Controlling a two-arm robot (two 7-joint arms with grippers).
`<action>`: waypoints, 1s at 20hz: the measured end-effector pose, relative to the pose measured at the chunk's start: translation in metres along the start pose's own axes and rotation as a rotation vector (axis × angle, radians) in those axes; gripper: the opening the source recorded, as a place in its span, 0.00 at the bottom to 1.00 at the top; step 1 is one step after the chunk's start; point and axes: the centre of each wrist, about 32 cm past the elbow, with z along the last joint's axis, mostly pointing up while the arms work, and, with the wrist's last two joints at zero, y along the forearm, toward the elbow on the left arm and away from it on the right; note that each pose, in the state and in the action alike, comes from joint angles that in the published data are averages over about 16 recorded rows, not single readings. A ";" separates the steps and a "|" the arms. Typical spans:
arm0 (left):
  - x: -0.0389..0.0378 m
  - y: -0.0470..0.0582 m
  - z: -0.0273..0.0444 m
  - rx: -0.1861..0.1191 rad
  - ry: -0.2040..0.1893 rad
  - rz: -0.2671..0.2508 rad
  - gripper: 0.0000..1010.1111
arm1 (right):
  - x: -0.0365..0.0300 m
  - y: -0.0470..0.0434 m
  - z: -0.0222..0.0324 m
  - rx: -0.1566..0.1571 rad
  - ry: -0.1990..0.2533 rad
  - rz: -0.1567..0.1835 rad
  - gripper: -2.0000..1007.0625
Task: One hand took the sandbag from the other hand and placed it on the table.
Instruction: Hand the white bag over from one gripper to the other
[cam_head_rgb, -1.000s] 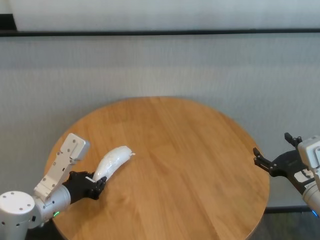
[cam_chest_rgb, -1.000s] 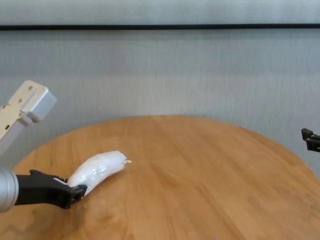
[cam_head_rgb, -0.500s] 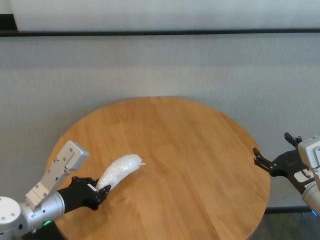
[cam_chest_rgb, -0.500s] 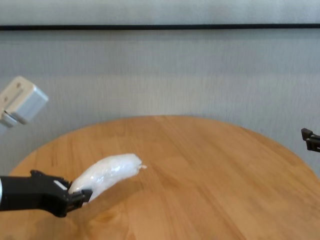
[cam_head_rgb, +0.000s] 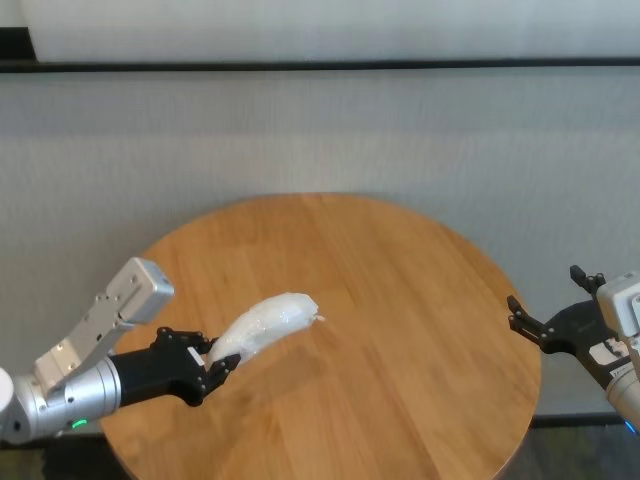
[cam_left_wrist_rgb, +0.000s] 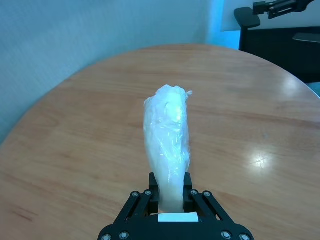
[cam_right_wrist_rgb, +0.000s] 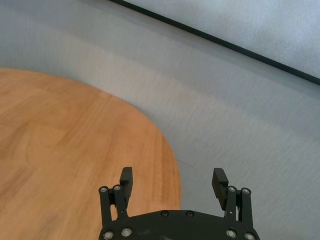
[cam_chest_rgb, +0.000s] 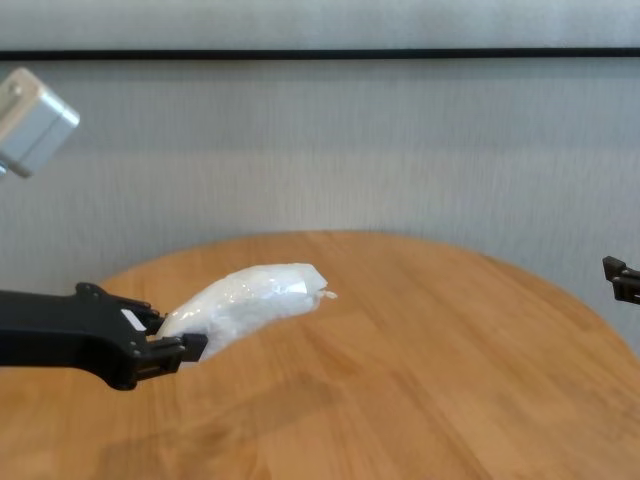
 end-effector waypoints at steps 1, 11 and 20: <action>0.0017 0.002 0.0026 -0.008 -0.010 -0.019 0.28 | 0.0000 0.0000 0.0000 0.000 0.000 0.000 0.99; 0.0178 0.012 0.0224 -0.092 -0.105 -0.217 0.28 | 0.0000 0.0000 0.0000 0.000 0.000 0.000 0.99; 0.0196 0.011 0.0313 -0.144 -0.165 -0.338 0.28 | 0.0000 0.0000 0.0000 0.000 0.000 0.000 0.99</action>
